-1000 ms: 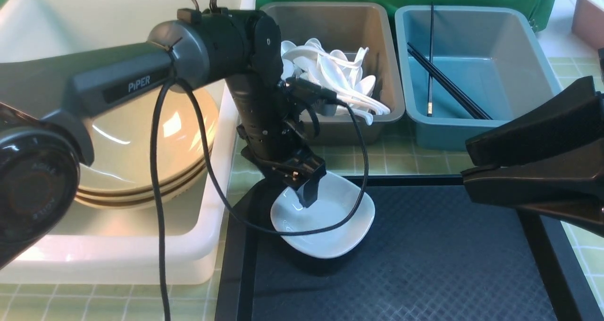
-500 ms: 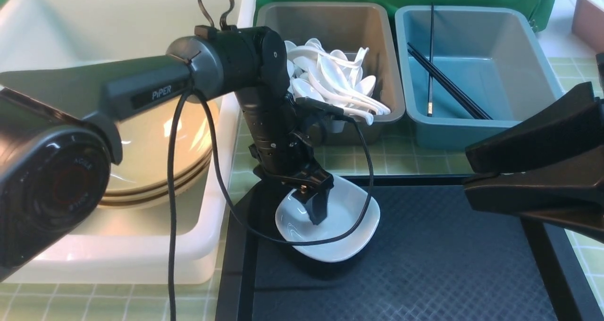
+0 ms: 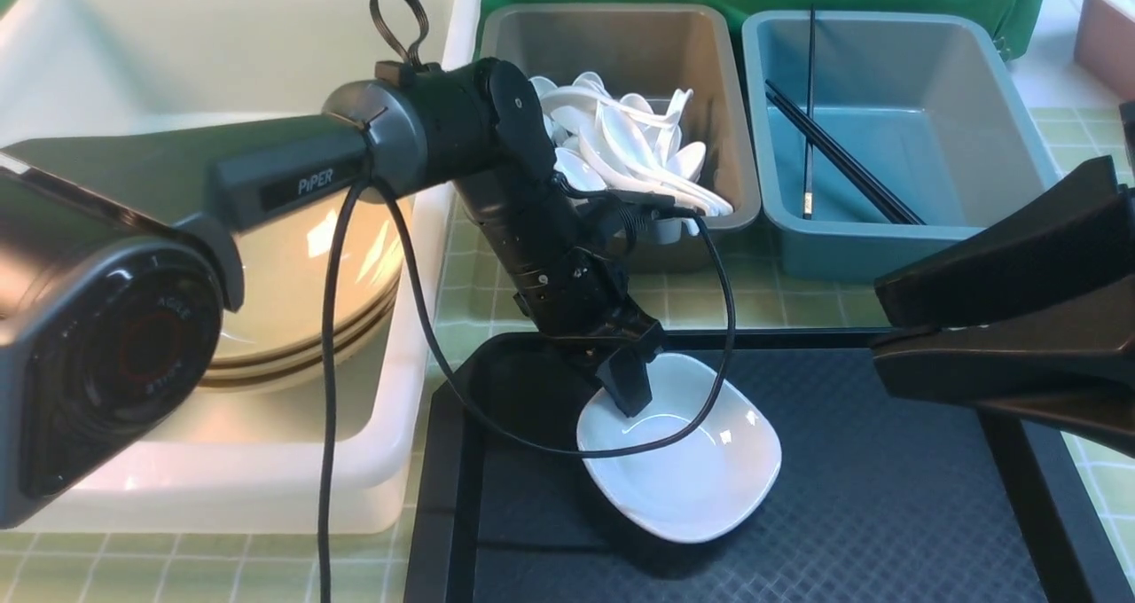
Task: On green table put chopsticks spoon bowls plates into blue grey white boxes.
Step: 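Grasp the small white bowl on the black tray by its rim with the left gripper, then place the white bowl into the white bin with the other dishes with the left gripper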
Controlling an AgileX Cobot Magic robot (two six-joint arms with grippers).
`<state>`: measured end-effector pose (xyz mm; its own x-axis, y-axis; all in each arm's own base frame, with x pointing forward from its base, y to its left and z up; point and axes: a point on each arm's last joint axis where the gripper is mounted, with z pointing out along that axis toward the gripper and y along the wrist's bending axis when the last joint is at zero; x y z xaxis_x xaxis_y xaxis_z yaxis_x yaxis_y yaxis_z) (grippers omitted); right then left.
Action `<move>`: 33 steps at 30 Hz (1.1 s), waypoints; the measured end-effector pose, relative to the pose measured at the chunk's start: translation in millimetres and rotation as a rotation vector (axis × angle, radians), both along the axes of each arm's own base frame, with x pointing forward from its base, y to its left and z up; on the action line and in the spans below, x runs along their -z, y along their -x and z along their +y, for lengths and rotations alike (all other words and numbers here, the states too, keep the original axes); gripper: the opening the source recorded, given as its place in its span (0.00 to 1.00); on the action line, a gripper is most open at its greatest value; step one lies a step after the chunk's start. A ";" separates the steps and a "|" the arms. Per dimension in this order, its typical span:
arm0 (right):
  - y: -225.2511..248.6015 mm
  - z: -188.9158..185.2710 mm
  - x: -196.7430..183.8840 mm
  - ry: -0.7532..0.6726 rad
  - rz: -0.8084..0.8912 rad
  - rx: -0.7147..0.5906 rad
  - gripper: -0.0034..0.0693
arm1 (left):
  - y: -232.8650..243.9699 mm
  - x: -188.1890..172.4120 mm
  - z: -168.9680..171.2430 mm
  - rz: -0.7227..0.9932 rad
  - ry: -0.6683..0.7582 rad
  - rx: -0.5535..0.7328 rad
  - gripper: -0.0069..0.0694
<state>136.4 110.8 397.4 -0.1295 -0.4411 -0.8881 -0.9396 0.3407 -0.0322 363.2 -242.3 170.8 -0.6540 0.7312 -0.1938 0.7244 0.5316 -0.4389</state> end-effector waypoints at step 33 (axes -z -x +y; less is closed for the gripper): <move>11.3 10.6 0.8 0.004 0.019 -0.097 0.37 | 120.5 -168.7 381.2 -0.431 0.181 -1.348 0.11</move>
<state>125.1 121.4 396.6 -0.1027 -0.4560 -0.8841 -0.9685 0.2484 -0.0156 242.7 138.9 339.5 -0.6844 -0.4480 -0.5753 -0.1896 0.8712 -0.4529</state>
